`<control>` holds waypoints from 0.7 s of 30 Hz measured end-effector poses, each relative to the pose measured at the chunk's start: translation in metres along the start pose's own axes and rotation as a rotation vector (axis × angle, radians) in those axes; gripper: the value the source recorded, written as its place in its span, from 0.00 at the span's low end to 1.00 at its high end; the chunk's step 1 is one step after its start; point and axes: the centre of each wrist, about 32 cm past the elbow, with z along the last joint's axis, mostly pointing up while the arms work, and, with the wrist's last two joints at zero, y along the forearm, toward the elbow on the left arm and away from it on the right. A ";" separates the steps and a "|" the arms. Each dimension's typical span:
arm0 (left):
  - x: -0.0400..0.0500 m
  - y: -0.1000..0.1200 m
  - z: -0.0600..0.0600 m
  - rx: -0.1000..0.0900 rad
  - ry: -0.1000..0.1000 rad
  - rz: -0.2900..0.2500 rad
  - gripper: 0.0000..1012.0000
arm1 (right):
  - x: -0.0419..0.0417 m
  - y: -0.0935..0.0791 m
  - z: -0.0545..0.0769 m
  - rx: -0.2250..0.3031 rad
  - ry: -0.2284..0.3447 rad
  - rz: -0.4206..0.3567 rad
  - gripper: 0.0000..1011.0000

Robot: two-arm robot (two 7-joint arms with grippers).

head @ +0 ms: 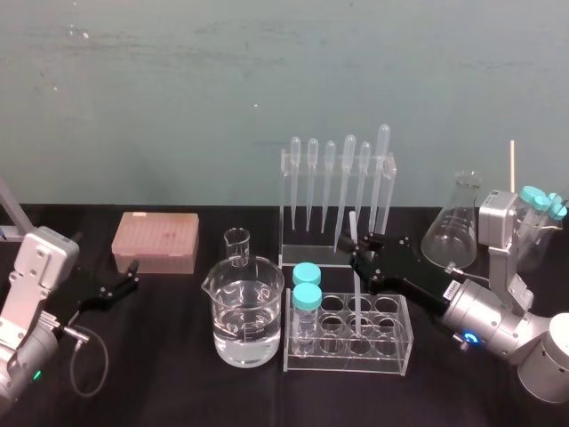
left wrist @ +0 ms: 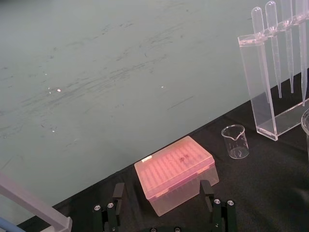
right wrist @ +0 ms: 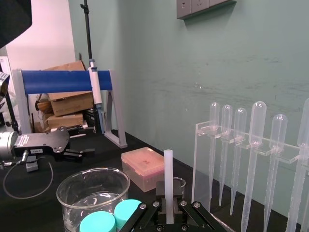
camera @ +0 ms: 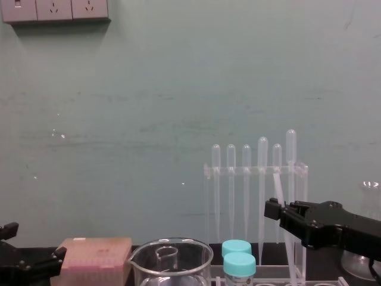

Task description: Pick up the stirring rod with one hand, then place it down.

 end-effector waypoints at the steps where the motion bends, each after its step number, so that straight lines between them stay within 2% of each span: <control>1: 0.0000 0.000 0.000 0.000 0.000 0.000 0.99 | 0.0000 0.000 0.000 0.000 0.000 0.000 0.07; 6: 0.0000 0.000 0.000 0.000 0.000 0.000 0.99 | -0.0001 0.000 0.000 0.000 0.000 -0.001 0.08; 8: 0.0000 0.000 0.000 0.000 0.000 0.000 0.99 | -0.0001 0.000 0.000 0.001 0.001 -0.001 0.11; 11: 0.0000 0.000 0.000 0.000 0.000 0.000 0.99 | -0.0001 0.000 0.000 0.001 0.001 -0.001 0.21; 12: 0.0000 0.000 0.000 0.000 0.000 0.000 0.99 | -0.0001 0.000 0.000 0.001 0.001 -0.002 0.27; 17: 0.0000 0.000 0.000 0.000 0.000 0.000 0.99 | 0.0000 0.000 0.000 0.001 0.001 -0.002 0.36; 20: 0.0000 0.000 0.000 0.000 0.000 0.000 0.99 | 0.0000 0.000 0.000 0.002 0.000 -0.001 0.50; 21: 0.0000 0.000 0.000 0.000 0.000 0.000 0.99 | 0.0000 0.000 0.000 0.002 0.000 -0.001 0.50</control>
